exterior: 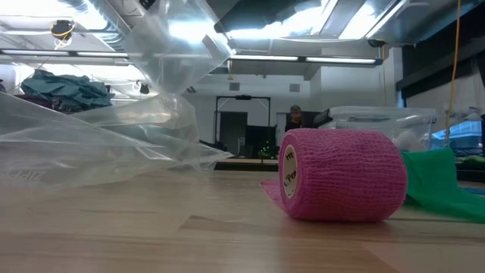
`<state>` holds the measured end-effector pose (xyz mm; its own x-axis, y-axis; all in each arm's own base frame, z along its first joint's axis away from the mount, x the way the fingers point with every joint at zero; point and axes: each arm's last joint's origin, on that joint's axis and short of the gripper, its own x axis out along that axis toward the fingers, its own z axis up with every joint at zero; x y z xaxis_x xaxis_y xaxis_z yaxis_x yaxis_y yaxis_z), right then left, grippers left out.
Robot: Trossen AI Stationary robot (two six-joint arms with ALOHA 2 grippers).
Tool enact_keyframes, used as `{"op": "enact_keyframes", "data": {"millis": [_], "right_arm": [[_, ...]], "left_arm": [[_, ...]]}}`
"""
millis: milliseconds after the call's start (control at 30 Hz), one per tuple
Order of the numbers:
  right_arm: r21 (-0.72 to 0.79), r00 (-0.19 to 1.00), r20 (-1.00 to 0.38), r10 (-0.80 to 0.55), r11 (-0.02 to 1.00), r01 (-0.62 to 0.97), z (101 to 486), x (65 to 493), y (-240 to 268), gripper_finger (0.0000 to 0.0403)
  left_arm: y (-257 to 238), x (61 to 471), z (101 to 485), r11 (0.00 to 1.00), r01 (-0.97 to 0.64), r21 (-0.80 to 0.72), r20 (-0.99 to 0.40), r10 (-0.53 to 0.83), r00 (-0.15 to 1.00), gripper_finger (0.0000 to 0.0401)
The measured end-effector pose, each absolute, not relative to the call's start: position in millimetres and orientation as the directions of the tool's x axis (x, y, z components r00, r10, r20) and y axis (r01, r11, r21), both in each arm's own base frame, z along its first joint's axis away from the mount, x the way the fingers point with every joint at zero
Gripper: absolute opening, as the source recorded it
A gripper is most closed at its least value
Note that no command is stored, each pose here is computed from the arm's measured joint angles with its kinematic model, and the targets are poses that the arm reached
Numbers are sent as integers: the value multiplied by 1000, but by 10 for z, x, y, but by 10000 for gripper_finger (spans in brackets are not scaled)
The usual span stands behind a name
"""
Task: Roll bandage
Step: Put the rolled purple bandage into the transparent zip bag
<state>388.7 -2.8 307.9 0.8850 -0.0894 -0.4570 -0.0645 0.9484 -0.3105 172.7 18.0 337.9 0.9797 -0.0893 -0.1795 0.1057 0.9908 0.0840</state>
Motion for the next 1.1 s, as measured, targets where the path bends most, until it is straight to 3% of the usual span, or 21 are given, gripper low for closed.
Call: {"op": "enact_keyframes", "data": {"millis": [300,733,1100], "right_arm": [[-332,868,-480,-127,942,-46,3084,3848,-62,7],[-368,805,-575,-146,925,-95,3002,3777,-67,2],[-415,794,-589,-148,899,-141,2988,3767,-68,1]], "left_arm": [[178,1729,3376,995,101,14,-180,-97,979,11],[235,1946,3414,990,-10,-138,-86,-2,996,130],[297,2451,3111,985,-22,-170,-159,-5,987,124]]}}
